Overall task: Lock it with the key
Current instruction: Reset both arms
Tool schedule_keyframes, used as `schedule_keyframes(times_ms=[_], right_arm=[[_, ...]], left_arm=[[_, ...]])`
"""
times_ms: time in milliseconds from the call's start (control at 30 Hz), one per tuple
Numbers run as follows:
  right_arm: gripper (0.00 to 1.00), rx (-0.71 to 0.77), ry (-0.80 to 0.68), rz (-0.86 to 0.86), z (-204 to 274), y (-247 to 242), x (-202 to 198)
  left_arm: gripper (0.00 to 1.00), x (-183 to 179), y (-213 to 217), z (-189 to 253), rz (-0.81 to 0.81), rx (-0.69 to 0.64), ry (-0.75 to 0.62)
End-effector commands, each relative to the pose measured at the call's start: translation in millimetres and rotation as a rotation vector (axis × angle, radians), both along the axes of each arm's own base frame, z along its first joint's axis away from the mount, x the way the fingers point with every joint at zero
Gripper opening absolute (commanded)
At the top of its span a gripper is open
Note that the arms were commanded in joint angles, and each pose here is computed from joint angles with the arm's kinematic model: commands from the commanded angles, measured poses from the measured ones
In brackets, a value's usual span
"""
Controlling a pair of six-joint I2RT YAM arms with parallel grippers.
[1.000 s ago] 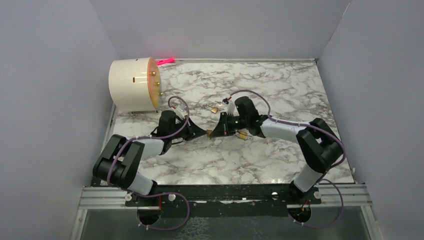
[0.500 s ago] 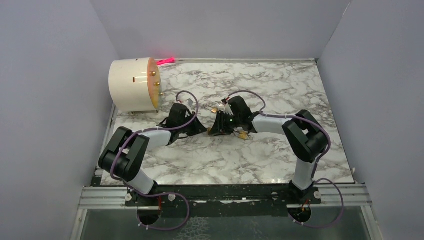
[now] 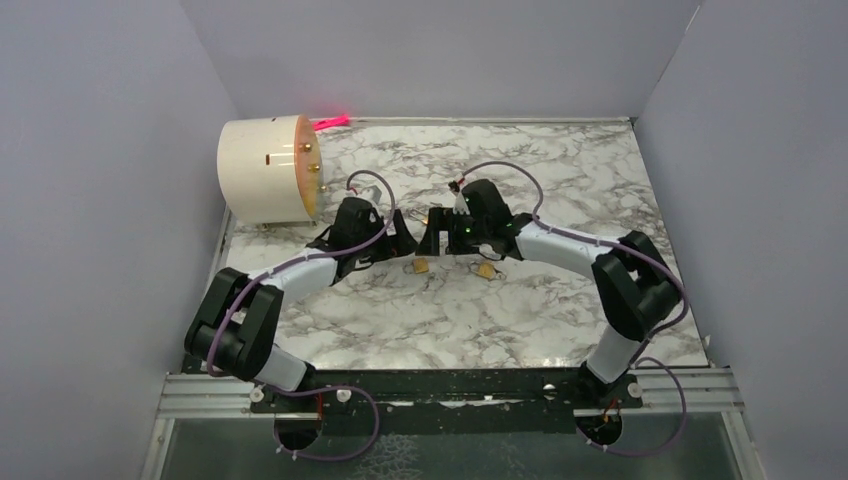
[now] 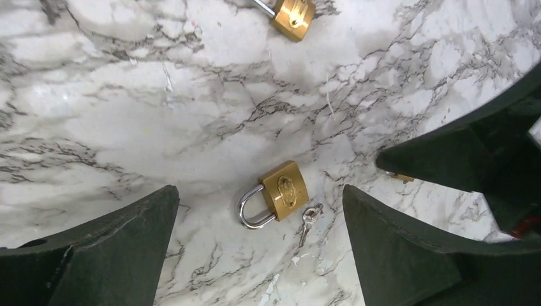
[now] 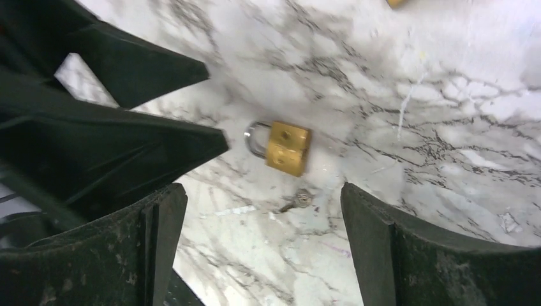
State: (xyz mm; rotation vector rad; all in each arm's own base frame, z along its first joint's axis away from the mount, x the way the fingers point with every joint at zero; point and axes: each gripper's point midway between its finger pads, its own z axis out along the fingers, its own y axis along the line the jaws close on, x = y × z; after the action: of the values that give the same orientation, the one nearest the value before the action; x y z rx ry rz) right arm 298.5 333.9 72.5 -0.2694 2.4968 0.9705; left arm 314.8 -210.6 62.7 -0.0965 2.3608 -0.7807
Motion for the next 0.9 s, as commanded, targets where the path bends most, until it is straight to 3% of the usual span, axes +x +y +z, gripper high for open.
schedule_keyframes(times_ms=[0,367,633,867], right_arm=[[0.97,-0.002,-0.256,-0.016,61,-10,18],[1.0,-0.23,-0.556,-0.301,149,-81,59],[1.0,-0.281,-0.746,-0.46,220,-122,67],[1.0,-0.292,-0.795,-0.512,231,-139,62]], left_arm=[[0.98,13,12,29,0.008,0.09,-0.1],[0.99,36,50,144,0.036,0.072,-0.466],[0.98,51,93,204,0.056,0.081,-0.599],[0.99,55,100,222,0.056,0.108,-0.652]])
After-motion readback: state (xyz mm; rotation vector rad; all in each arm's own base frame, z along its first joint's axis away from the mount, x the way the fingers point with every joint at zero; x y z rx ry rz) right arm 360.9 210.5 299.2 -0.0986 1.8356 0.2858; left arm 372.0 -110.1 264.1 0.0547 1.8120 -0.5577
